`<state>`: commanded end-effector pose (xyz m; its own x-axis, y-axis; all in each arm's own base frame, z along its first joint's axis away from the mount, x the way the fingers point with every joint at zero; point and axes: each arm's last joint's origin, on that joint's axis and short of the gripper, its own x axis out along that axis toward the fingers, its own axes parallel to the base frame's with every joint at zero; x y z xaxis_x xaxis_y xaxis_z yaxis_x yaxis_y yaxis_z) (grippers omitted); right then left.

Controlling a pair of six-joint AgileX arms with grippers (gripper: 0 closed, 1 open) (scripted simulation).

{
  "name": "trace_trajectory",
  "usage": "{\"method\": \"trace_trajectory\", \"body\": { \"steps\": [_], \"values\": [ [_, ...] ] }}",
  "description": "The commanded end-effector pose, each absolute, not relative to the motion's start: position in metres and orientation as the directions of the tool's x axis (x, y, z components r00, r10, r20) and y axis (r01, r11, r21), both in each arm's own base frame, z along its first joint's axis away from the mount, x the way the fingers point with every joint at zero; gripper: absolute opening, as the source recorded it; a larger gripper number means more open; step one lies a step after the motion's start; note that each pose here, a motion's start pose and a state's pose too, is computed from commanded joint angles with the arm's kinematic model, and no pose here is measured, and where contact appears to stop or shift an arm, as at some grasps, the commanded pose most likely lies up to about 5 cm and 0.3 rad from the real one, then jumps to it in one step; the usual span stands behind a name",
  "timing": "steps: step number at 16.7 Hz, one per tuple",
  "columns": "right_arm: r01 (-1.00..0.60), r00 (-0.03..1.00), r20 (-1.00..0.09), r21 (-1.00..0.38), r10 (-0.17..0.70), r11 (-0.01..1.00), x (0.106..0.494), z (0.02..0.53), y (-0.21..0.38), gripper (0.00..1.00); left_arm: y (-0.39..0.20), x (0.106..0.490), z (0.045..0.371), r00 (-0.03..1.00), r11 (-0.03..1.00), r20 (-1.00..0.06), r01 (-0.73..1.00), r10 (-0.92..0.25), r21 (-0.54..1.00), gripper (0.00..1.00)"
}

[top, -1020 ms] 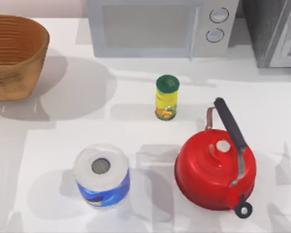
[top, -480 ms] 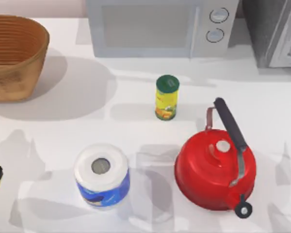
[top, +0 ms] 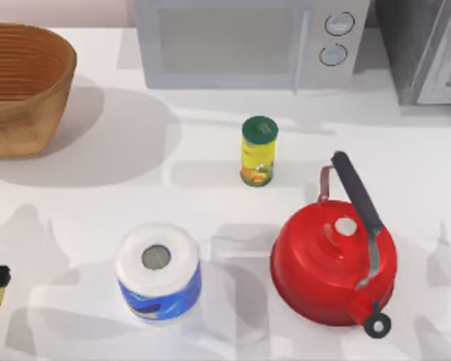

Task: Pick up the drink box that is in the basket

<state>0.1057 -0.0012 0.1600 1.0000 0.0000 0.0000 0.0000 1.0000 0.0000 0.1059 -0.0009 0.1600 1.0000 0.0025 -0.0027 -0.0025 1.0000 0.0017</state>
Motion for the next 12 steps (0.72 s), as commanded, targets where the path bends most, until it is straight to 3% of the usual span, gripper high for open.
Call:
{"method": "trace_trajectory", "body": {
  "steps": [6,12],
  "values": [
    [0.0,1.0,0.0,0.0,0.0,1.0,0.106,0.16,-0.001,1.0,-0.017,0.114,0.174,0.991,0.996,-0.136,-0.033,0.022,-0.078,0.0],
    [0.0,1.0,0.0,0.0,0.0,1.0,0.106,0.16,-0.001,1.0,-0.061,0.135,0.193,0.936,0.973,-0.283,-0.229,0.21,-0.032,0.0]
  ]
}}
